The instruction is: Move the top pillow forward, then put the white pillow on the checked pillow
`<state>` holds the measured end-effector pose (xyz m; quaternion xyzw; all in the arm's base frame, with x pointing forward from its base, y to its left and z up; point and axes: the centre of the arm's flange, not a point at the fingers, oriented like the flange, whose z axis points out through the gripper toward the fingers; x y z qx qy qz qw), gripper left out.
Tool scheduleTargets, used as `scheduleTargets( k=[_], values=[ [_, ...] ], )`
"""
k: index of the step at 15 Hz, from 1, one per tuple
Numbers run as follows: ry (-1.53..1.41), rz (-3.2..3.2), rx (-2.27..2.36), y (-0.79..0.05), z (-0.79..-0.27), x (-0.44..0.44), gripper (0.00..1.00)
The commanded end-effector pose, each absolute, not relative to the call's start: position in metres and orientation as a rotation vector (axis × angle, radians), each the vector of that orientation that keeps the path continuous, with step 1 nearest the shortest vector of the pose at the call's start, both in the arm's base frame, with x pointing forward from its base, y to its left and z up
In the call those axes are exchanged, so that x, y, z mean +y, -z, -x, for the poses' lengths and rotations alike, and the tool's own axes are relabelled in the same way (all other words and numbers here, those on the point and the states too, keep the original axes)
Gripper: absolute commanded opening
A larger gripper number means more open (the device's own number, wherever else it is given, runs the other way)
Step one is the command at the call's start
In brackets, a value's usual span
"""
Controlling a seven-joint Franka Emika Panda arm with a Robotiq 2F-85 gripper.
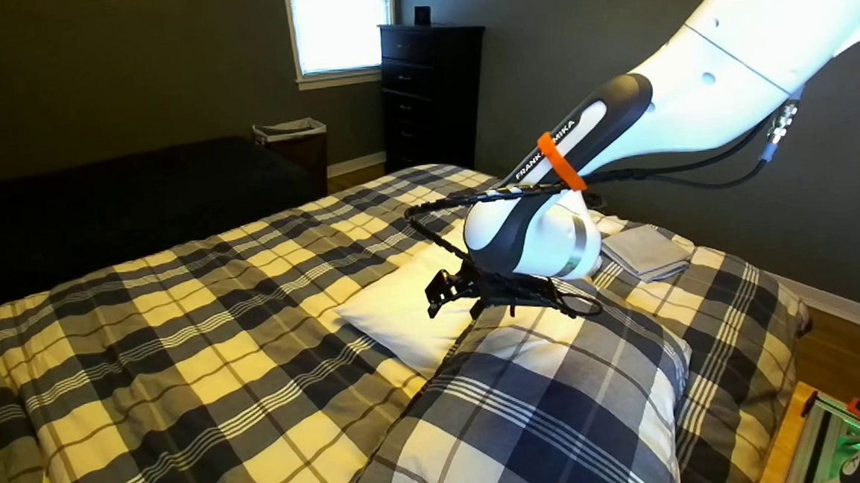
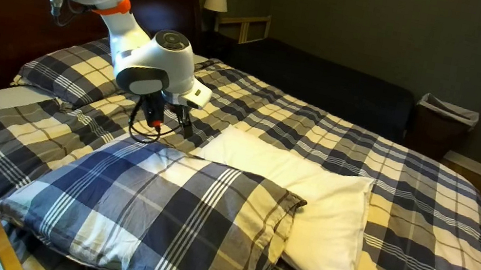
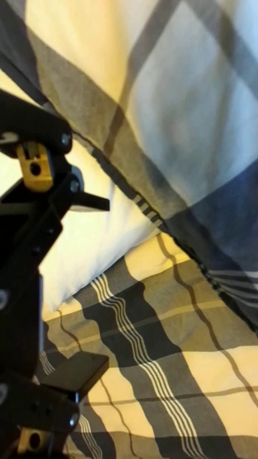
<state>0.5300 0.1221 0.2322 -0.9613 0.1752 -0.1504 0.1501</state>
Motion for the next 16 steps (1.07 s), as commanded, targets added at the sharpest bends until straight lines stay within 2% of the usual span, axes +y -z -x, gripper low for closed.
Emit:
scheduleTargets(
  k=[1, 8, 16],
  values=[
    [0.482, 2.861, 0.294, -0.229, -0.577, 0.108, 1.0],
    [0.362, 3.051, -0.105, -0.193, -0.635, 0.116, 1.0],
    [0.465, 3.144, -0.192, -0.138, -0.665, 0.155, 1.0]
  ],
)
